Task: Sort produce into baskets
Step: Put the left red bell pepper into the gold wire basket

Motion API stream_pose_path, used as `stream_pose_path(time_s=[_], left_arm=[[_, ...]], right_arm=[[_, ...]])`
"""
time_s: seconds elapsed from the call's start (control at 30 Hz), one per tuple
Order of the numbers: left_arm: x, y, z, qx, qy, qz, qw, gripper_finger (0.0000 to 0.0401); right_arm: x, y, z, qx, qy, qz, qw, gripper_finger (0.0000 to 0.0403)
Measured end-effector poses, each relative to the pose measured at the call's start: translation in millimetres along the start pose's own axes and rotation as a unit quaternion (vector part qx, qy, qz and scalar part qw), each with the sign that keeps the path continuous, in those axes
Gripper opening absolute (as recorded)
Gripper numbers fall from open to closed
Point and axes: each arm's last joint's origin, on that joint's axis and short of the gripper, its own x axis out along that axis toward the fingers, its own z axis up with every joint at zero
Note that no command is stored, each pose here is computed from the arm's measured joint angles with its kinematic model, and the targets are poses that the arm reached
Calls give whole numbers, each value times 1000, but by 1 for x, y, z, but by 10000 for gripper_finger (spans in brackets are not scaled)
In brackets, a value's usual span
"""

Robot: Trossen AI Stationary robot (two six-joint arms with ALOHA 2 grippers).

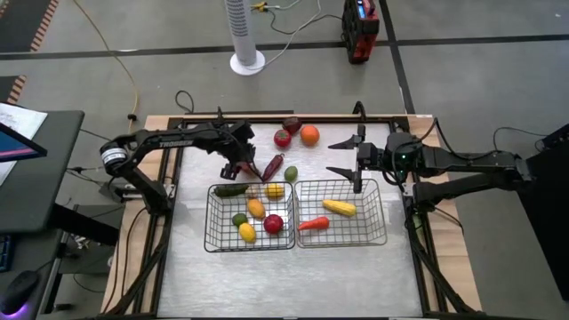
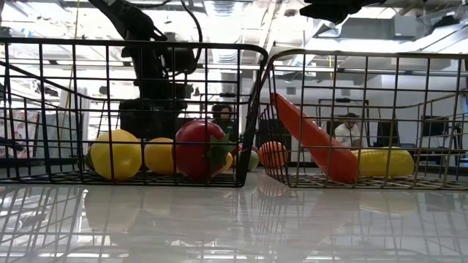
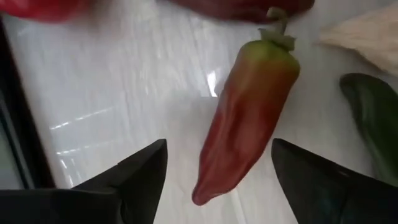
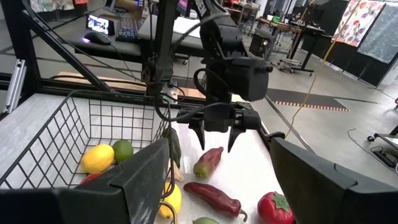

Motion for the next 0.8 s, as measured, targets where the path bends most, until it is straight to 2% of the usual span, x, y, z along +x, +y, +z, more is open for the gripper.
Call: stream_pose_path(time_s=[0.2, 0.5, 0.63, 0.8], left_arm=[[17, 2, -6, 25, 28, -30, 999, 260], [44, 1, -8, 115, 57, -60, 990, 236], [47, 0, -8, 117, 67, -62, 989, 221], [45, -1, -7, 102, 67, -58, 991, 179]], right_arm=[[0, 0, 0, -1, 0, 0, 1000, 310], [0, 0, 0, -1, 1, 0, 1000, 310], [0, 0, -1, -1, 3, 0, 1000, 310], [0, 0, -1, -3, 3, 0, 1000, 310]])
